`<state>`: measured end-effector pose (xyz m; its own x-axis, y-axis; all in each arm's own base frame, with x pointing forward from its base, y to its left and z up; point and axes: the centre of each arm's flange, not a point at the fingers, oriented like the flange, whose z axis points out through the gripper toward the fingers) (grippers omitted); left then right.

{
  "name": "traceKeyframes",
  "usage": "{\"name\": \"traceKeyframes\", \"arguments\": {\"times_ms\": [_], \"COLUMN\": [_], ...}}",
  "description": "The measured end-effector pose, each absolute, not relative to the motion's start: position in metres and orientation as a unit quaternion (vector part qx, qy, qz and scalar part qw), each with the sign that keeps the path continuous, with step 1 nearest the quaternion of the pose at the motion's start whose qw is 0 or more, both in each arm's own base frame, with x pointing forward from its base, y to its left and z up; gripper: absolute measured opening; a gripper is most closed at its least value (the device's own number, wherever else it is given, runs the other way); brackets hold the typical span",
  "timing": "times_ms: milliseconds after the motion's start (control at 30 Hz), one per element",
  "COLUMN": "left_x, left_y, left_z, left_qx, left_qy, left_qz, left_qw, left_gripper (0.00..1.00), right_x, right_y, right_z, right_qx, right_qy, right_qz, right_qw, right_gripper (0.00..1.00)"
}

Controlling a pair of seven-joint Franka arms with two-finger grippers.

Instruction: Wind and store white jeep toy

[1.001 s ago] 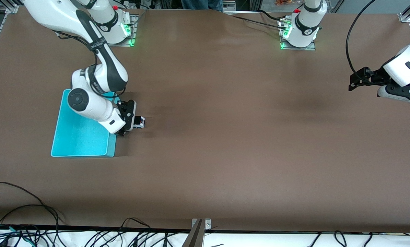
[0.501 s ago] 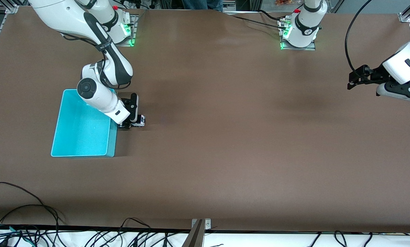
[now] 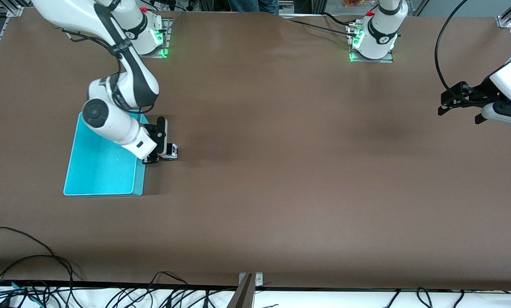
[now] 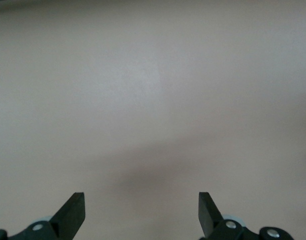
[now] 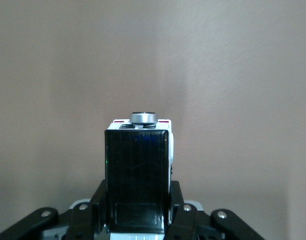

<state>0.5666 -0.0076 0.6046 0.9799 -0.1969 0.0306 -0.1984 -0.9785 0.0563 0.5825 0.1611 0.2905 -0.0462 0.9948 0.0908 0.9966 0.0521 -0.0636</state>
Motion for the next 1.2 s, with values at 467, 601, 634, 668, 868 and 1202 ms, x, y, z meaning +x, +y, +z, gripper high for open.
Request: {"name": "traceKeyframes", "arguments": {"times_ms": [467,601,634,668,868,1202], "left_x": [0.579,0.579,0.579,0.579,0.580,0.582], "left_y": [-0.007,-0.008,-0.009,-0.010,-0.011,-0.008], "left_z": [0.609,0.609,0.610,0.610,0.612,0.609], "left_qx": [0.994,0.994,0.994,0.994,0.994,0.994], "left_qy": [-0.099,-0.101,-0.103,-0.104,-0.106,-0.103], "left_qz": [0.021,0.022,0.022,0.023,0.027,0.024], "left_qw": [0.029,0.027,0.025,0.023,0.020,0.019], "left_gripper": [1.00,1.00,1.00,1.00,1.00,1.00], "right_x": [0.618,0.619,0.619,0.618,0.613,0.591], "right_y": [0.064,0.017,0.005,-0.005,-0.043,-0.067], "right_z": [0.365,0.358,0.355,0.353,0.333,0.284], "right_qx": [-0.708,-0.700,-0.698,-0.697,-0.700,-0.711], "right_qy": [-0.694,-0.699,-0.700,-0.701,-0.694,-0.684], "right_qz": [0.014,0.006,0.005,0.004,0.007,0.012], "right_qw": [0.128,0.145,0.149,0.151,0.165,0.160], "right_gripper": [0.51,0.51,0.51,0.51,0.51,0.51]}}
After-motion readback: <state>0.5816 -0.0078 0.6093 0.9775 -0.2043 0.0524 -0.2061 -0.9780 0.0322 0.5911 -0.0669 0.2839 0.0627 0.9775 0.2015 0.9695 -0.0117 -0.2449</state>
